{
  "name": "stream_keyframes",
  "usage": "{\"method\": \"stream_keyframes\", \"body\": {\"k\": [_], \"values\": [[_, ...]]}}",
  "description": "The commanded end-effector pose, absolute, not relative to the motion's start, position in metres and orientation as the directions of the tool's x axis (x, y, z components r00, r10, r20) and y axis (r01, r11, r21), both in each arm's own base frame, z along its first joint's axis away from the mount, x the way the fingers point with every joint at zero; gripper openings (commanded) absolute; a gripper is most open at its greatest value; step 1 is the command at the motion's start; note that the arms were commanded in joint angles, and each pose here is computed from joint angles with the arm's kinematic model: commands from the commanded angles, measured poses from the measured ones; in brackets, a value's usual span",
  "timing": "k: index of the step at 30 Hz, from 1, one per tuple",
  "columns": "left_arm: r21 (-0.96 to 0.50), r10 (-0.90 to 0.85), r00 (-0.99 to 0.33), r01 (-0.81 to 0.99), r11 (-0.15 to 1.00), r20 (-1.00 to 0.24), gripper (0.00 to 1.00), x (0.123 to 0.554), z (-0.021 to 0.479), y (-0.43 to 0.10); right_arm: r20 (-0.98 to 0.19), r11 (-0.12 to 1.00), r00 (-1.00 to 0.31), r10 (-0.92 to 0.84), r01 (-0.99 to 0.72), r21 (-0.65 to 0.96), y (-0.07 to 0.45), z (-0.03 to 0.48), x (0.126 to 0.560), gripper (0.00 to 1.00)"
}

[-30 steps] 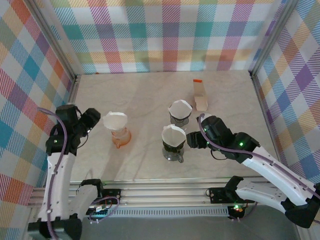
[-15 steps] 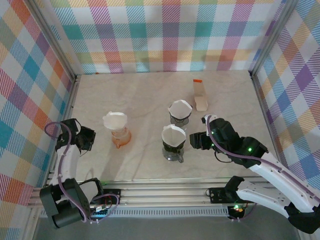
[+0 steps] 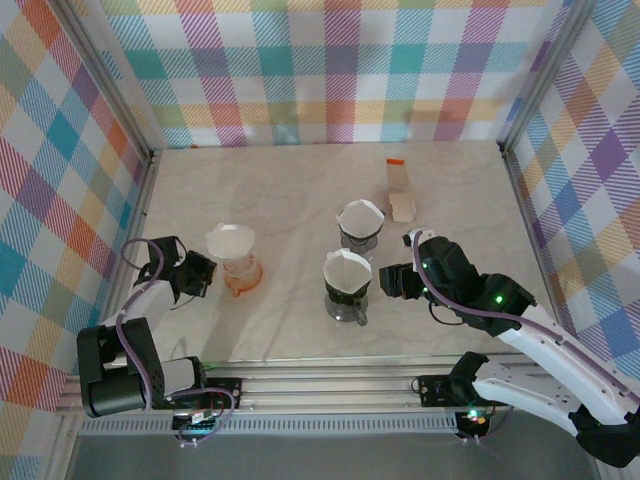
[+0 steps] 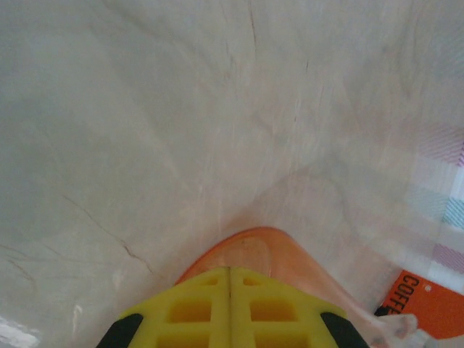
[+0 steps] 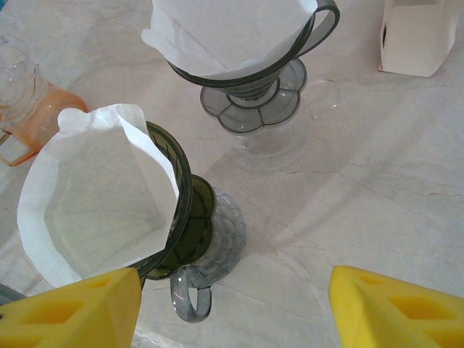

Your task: Place the coffee filter in the dripper

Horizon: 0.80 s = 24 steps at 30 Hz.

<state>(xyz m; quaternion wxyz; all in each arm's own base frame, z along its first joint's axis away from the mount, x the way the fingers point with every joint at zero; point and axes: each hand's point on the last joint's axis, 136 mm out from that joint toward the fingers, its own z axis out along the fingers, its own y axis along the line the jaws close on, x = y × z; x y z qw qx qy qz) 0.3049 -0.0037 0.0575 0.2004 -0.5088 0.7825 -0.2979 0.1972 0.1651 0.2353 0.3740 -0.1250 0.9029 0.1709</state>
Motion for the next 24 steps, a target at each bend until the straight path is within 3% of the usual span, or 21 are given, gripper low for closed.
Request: {"method": "stream_keyframes", "body": {"k": [1,14,24], "values": [[-0.694,-0.922,-0.387,-0.663,0.280,-0.001,0.00,0.306,0.058,-0.008,-0.739,0.911,-0.667,-0.095,-0.358,0.205,0.162,0.241,0.196,0.69],[-0.721,-0.895,-0.444,-0.636,0.276,0.050,0.00,0.308,0.047,-0.032,-0.731,0.913,-0.676,-0.089,-0.349,0.212,0.161,0.238,0.196,0.69],[-0.728,-0.847,-0.531,-0.593,0.345,0.031,0.00,0.319,0.047,-0.070,-0.724,0.915,-0.684,-0.091,-0.344,0.211,0.164,0.233,0.198,0.69]]}}
